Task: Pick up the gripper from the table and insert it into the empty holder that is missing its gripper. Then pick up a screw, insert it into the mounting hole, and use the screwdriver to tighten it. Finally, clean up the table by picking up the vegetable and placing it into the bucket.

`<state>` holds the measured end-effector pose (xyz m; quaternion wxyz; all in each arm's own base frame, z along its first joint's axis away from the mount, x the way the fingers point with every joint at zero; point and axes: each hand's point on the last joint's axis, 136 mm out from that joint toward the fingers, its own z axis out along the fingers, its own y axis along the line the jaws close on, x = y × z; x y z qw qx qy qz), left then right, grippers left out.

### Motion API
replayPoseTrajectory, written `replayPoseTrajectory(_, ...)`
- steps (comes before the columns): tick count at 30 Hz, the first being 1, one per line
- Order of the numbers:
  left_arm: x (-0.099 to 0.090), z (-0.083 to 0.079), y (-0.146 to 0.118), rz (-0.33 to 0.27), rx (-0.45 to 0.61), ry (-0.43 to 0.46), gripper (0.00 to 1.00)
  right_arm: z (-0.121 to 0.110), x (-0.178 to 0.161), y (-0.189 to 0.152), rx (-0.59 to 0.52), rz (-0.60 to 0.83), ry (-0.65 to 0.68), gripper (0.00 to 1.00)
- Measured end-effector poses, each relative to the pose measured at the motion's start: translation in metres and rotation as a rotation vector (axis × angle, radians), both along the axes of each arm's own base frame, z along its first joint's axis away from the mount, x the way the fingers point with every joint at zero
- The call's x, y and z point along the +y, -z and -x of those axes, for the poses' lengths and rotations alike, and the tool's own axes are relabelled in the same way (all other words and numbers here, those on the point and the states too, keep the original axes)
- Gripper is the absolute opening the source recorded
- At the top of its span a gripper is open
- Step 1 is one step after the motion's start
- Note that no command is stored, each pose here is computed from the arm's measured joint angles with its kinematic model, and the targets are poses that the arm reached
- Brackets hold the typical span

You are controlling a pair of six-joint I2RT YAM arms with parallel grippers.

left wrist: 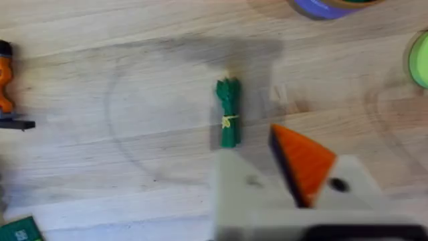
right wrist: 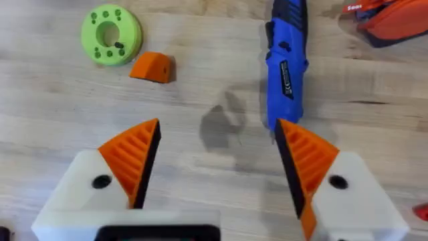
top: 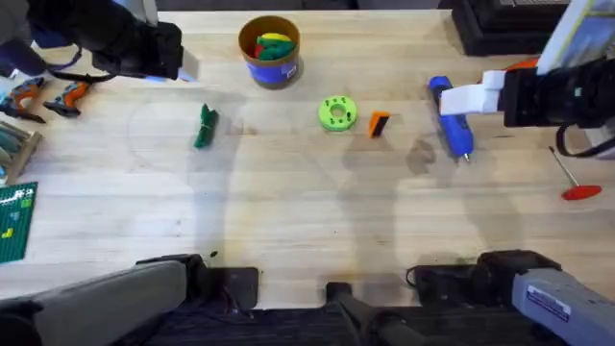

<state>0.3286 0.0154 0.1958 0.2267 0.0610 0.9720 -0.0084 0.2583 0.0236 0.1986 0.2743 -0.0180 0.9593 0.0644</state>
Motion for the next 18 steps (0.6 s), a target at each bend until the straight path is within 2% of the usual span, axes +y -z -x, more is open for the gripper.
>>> replayPoseTrajectory(5, -0.0003, 0.0001, 0.0001, 0.003, 0.0, -0.002, 0.932, 0.0, 0.0, 0.0, 0.0, 0.0, 0.0, 0.991)
replayPoseTrajectory(8, -0.0004, 0.0, 0.0001, 0.004, 0.001, -0.004, 0.985, 0.0, 0.0, 0.0, 0.0, 0.0, 0.0, 0.991)
replayPoseTrajectory(18, -0.0051, -0.0012, -0.0008, 0.029, -0.006, 0.009, 0.985, 0.0, 0.0, 0.0001, 0.0, 0.0, 0.0, 0.992)
